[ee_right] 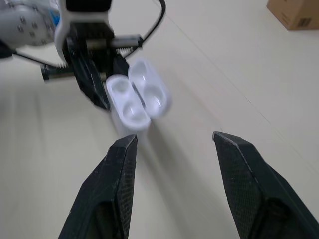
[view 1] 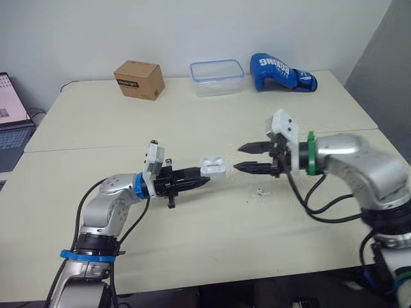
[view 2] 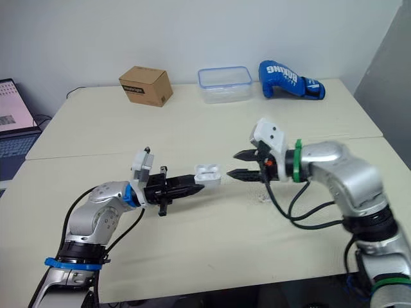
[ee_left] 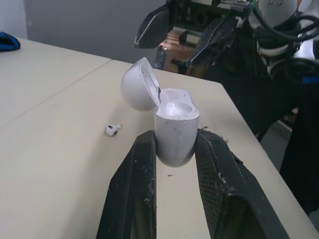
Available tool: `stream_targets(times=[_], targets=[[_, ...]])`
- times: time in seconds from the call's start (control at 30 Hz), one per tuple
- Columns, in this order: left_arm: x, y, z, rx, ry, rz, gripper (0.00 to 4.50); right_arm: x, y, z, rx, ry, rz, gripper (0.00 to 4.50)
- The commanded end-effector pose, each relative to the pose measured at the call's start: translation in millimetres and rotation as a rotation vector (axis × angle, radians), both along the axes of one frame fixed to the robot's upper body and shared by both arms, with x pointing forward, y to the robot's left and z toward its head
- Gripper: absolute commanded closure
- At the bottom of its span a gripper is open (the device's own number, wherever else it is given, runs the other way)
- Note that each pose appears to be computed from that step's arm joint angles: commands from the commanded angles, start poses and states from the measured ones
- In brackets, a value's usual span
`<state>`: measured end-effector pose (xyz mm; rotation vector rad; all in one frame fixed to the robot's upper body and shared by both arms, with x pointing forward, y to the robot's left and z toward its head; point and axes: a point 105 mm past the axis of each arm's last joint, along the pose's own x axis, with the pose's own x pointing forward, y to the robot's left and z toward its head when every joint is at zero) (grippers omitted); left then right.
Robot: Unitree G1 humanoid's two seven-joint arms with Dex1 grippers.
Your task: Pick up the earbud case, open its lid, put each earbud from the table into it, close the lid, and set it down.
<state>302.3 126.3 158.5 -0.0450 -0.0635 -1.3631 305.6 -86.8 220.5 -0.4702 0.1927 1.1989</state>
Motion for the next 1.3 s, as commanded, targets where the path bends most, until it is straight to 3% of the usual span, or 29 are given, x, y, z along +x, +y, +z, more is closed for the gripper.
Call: stream_targets(times=[0.03, 0.27, 0.67, 1.3], targets=[[2, 7, 11, -0.005, -0.057, 0.012, 3.75, 2, -12, -15, -0.128, -0.014, 0.018, 2.02], [4, 8, 11, 0.003, -0.066, 0.012, 3.75, 6, -29, -53, -0.288, 0.018, 0.035, 2.02], [1, 15, 4, 0.021, -0.063, 0.018, 3.75, 14, -35, -93, -0.361, 0.078, 0.038, 2.02], [-3, 10, 4, 0.030, -0.060, 0.015, 3.75, 20, -38, -113, -0.400, 0.115, -0.005, 2.02]])
